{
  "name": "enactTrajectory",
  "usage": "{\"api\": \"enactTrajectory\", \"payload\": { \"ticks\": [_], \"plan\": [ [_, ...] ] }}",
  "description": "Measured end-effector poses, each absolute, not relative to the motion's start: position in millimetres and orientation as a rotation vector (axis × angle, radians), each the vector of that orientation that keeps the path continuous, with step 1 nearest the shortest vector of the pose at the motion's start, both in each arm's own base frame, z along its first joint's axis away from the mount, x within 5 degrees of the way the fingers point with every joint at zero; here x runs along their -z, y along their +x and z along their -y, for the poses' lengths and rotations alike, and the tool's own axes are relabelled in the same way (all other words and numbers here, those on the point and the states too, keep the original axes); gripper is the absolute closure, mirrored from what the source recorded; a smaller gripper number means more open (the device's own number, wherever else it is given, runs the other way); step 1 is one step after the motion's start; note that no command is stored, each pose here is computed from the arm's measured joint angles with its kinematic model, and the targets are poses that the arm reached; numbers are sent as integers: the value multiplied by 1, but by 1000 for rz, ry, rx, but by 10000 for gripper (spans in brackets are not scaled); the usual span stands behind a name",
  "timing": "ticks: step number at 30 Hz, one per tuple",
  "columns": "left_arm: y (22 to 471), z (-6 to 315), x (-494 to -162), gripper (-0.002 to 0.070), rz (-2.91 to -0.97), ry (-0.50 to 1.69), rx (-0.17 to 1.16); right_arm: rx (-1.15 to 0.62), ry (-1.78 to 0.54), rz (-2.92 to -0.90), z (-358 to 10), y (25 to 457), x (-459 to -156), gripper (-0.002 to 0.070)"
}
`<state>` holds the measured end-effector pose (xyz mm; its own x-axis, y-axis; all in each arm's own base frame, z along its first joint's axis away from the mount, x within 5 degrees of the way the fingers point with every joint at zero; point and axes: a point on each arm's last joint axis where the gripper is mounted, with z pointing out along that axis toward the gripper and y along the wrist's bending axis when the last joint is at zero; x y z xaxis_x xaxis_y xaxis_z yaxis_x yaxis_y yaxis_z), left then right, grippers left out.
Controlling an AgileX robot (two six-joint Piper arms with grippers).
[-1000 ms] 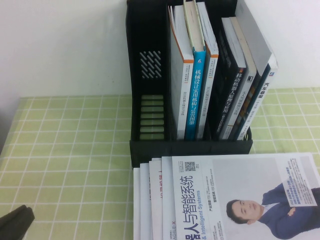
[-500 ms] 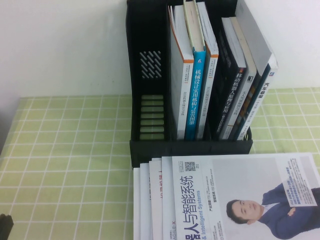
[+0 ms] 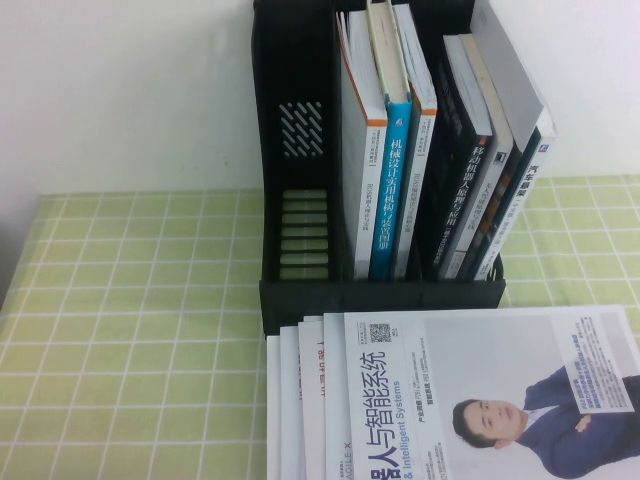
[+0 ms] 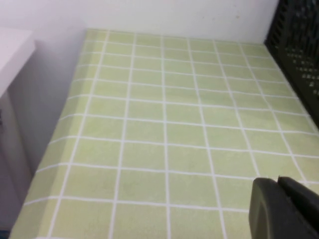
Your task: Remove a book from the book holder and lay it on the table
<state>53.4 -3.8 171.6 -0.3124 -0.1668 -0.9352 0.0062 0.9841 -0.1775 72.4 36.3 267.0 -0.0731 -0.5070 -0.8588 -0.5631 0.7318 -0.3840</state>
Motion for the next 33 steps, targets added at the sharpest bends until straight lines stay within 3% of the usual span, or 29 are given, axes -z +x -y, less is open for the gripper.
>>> {"api": "enactTrajectory", "payload": {
  "ticks": [27,33],
  "plan": [
    [53,2,-171,676,-1884,-166,160,-64,-845,-1709,-35,72,-268,678],
    [53,2,-171,676,-1886,-167,160,-14,-640,-1743,-22,75,-272,678]
  ]
}}
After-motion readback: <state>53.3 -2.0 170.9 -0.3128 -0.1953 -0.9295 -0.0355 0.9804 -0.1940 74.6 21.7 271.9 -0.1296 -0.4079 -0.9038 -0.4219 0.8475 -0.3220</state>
